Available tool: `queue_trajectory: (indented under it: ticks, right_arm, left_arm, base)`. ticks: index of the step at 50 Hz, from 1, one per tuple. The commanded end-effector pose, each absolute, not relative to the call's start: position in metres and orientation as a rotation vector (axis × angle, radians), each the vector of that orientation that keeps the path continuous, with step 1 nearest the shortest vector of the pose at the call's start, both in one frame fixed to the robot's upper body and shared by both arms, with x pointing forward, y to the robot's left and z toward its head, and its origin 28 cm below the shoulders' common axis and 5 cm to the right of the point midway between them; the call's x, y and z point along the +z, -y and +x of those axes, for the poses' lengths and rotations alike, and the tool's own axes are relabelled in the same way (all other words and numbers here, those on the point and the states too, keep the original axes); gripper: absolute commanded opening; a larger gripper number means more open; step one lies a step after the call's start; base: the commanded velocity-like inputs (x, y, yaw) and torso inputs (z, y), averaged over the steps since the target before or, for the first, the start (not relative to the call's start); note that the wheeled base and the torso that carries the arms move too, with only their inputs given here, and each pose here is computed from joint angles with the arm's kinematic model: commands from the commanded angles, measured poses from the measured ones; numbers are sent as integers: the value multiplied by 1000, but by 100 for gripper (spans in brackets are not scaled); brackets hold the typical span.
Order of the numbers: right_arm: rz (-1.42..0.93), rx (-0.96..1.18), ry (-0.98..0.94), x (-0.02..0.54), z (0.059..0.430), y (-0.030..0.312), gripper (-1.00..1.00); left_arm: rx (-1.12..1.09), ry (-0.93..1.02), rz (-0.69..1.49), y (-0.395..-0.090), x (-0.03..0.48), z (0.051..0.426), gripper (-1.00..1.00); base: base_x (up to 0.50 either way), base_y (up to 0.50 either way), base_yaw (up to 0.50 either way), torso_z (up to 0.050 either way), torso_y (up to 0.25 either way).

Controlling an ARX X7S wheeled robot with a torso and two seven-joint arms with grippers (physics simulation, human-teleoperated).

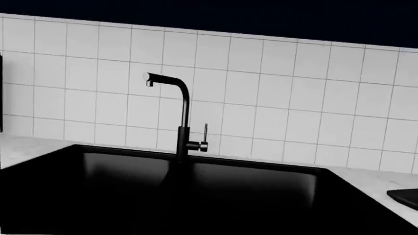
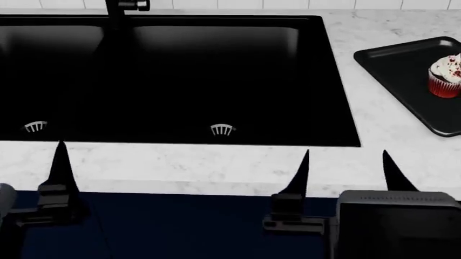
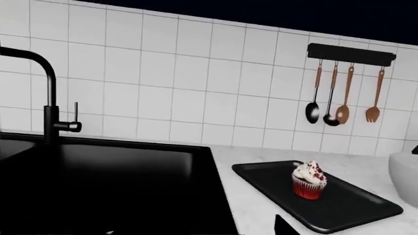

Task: Move the fresh-baked cupcake off the tray onto the counter, and place the bowl used for mixing into the sink.

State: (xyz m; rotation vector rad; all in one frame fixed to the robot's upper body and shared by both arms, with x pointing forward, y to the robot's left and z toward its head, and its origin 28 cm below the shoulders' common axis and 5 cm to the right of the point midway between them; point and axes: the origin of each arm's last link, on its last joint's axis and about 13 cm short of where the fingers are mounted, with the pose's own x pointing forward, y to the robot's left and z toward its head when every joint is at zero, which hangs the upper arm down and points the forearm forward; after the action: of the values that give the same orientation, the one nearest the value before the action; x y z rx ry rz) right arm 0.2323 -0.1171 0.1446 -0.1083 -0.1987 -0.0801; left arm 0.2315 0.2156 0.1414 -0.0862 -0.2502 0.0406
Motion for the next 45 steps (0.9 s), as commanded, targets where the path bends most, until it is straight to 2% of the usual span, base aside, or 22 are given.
queue_trajectory:
  ticks: [1,24,26,28,45]
  right_arm:
    - [-155,-121,223,175,246,125,100]
    - [-180,-154,228,211,296,137,100]
    - [-179,-154,228,214,299,139,100]
    - [-178,-153,227,216,302,139,100]
    - [-192,-148,248,245,342,138,100]
  left_arm:
    - [43,297,-55,-214,176,251,100]
    - [51,331,9,-210,213,294,100]
    - [55,362,84,-208,214,298,100]
    - [32,339,30,-208,216,301,100]
    - [32,314,31,-209,237,329,100]
  base:
    - [0,0,0,0,0]
    - [0,0,0,0,0]
    - [0,0,0,0,0]
    - [0,0,0,0,0]
    - [0,0,0,0,0]
